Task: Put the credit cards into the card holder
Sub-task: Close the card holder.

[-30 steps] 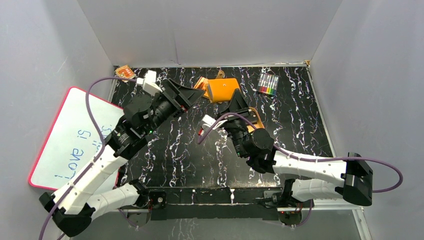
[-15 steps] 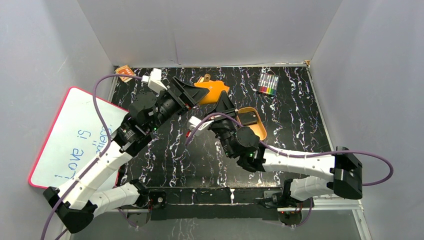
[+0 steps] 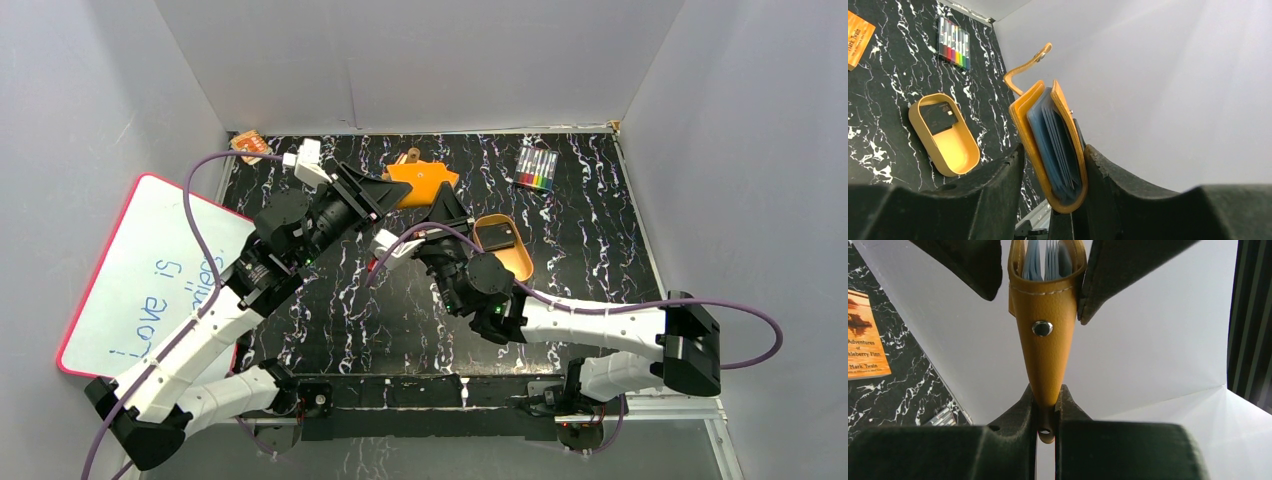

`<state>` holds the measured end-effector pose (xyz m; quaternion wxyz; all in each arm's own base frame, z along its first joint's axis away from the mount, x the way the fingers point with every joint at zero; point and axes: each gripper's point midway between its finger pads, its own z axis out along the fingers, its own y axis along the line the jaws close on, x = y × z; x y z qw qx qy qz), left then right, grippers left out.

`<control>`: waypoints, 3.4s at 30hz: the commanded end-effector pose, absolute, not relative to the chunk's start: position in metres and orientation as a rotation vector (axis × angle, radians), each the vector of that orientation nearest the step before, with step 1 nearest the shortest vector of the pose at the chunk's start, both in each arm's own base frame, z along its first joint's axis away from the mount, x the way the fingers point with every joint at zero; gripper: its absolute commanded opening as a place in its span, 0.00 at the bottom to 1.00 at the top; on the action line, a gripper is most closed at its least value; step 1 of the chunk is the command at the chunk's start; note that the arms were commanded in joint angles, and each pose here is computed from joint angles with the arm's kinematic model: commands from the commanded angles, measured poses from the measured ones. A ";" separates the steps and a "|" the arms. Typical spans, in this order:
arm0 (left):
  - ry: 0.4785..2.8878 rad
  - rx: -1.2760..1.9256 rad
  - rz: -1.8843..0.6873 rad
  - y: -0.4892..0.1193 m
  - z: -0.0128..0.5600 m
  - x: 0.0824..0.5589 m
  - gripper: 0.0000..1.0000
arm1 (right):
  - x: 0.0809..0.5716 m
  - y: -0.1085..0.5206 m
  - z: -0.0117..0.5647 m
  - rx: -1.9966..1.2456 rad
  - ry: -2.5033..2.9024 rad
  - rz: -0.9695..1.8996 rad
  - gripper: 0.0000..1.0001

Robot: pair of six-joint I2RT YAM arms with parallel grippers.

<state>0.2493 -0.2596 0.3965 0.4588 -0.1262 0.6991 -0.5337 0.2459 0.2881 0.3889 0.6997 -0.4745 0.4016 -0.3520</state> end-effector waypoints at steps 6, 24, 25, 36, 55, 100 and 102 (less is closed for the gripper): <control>1.683 -0.290 -1.327 -0.259 0.403 0.249 0.52 | 0.235 0.287 0.427 -0.909 0.928 -0.682 0.00; 1.766 -0.316 -0.977 -0.202 0.382 0.244 0.00 | 0.194 0.322 0.376 -1.180 1.332 0.029 0.73; 1.778 -0.315 -0.946 -0.197 0.379 0.242 0.00 | 0.186 0.326 0.376 -1.197 1.356 0.114 0.73; 1.955 -0.062 -0.909 -0.195 0.319 0.202 0.00 | 0.241 0.313 0.436 -0.851 1.469 0.814 0.71; 2.008 0.399 -1.425 -0.267 0.284 0.138 0.00 | 0.197 0.232 0.354 -0.805 1.636 0.951 0.73; 1.999 0.437 -1.597 -0.285 0.303 0.130 0.00 | 0.153 0.278 0.308 -0.967 1.806 1.281 0.53; 2.000 0.437 -1.595 -0.285 0.303 0.130 0.00 | 0.154 0.278 0.308 -0.964 1.808 1.276 0.48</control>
